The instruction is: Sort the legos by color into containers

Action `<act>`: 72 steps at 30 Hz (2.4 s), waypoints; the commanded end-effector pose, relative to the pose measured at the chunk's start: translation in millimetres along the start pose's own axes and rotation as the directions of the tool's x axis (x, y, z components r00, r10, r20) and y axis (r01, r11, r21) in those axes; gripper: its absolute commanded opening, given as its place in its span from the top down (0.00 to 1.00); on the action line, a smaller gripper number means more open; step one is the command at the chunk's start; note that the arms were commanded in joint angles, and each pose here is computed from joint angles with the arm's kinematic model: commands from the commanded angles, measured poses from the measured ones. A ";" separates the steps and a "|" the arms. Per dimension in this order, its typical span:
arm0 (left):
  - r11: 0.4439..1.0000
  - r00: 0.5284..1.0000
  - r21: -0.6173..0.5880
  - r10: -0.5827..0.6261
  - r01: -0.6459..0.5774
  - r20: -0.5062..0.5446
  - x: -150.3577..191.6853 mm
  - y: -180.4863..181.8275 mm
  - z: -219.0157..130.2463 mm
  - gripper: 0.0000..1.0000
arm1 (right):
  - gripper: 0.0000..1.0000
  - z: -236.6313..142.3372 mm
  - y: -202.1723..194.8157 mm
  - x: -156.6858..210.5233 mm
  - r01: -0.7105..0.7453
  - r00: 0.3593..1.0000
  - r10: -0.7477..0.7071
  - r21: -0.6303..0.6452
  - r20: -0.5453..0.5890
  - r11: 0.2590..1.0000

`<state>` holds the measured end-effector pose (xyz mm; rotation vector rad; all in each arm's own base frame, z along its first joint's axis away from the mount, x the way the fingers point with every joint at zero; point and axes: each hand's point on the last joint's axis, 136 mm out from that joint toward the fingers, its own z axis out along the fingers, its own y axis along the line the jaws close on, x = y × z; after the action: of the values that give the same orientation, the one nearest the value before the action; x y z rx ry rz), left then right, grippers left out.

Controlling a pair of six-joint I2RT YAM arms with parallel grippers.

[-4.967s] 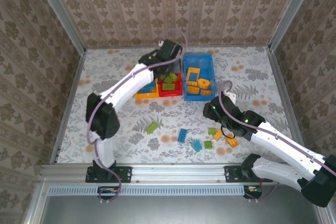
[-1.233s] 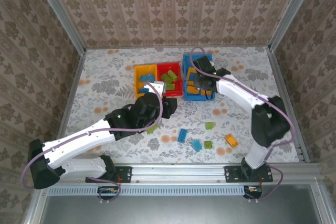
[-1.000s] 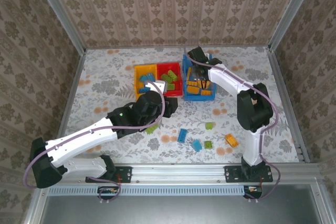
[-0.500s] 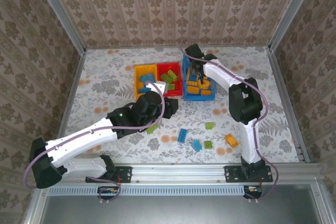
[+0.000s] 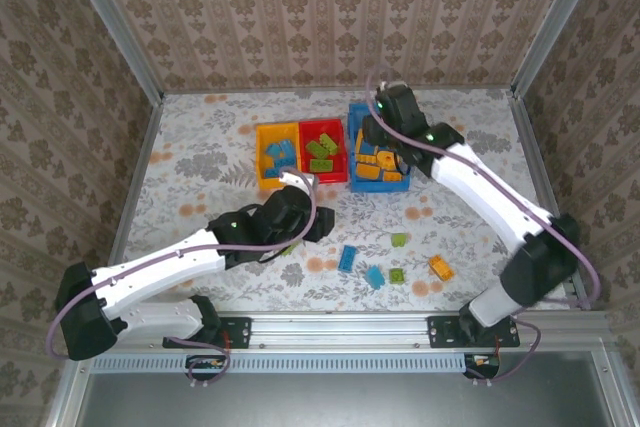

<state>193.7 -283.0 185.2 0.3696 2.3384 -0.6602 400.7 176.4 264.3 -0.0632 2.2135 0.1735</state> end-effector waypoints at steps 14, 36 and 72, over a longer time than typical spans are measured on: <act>0.982 0.886 -0.103 0.098 -0.161 -0.453 100.8 -14.3 91.1 0.34 | 0.29 -117.3 27.8 212.5 -0.251 0.936 0.061 -0.536 -0.347 0.806; 0.960 0.862 -0.171 0.112 -0.223 -0.495 113.9 -6.2 115.2 0.71 | 0.35 -123.0 17.4 206.3 -0.305 0.931 0.147 -0.492 -0.334 0.816; 0.877 0.966 -0.473 -0.191 0.089 -0.173 -125.6 216.4 131.8 0.55 | 0.36 -65.2 44.2 108.8 -0.239 0.971 0.212 -0.380 -0.112 0.894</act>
<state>442.2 -188.5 93.3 0.0434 2.6590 -0.1219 276.7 231.9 234.1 -0.0950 2.1446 0.9091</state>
